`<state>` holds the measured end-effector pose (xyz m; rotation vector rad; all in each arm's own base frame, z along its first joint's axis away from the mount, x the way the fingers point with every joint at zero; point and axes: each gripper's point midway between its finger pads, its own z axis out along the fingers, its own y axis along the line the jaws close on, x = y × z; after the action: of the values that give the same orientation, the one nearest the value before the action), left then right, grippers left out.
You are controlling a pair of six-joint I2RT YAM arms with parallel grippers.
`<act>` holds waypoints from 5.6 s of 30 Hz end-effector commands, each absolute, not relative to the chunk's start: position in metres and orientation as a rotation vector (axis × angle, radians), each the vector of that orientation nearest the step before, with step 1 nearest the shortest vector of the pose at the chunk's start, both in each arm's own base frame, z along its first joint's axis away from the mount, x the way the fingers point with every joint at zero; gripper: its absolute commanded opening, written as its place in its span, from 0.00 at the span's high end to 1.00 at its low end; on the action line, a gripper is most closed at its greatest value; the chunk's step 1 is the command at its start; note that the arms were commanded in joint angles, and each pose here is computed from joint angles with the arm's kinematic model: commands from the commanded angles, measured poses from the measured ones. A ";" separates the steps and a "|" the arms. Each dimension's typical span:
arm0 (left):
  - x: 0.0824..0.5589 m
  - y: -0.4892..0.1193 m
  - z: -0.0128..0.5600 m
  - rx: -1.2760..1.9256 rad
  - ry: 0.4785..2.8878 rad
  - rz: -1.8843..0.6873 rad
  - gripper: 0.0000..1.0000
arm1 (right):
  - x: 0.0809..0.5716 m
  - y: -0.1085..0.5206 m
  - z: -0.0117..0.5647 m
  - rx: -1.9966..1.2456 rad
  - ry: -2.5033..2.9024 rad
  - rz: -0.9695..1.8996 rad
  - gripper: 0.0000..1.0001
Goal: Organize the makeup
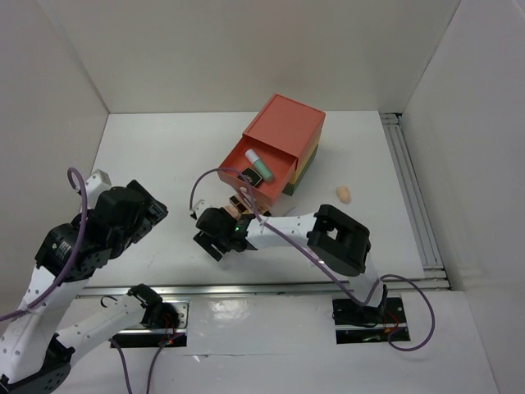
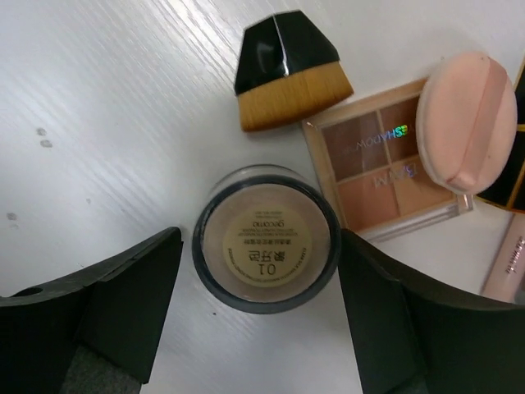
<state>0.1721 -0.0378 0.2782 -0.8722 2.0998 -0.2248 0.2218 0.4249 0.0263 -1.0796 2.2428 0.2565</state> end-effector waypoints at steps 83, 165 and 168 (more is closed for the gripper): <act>0.280 -0.197 0.048 0.193 2.583 -0.126 0.00 | 0.349 0.227 0.321 -0.165 1.911 0.183 0.01; 0.344 -0.298 0.327 0.397 1.963 -0.404 0.39 | 0.331 0.148 0.345 0.037 1.822 0.134 0.01; 0.367 -0.310 0.316 0.402 1.998 -0.396 0.39 | 0.328 0.138 0.346 0.059 1.817 0.111 0.01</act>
<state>0.3496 -0.2971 0.3121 0.3623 2.0245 -0.3893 0.3330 0.1546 0.3312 -0.0075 1.8651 0.1188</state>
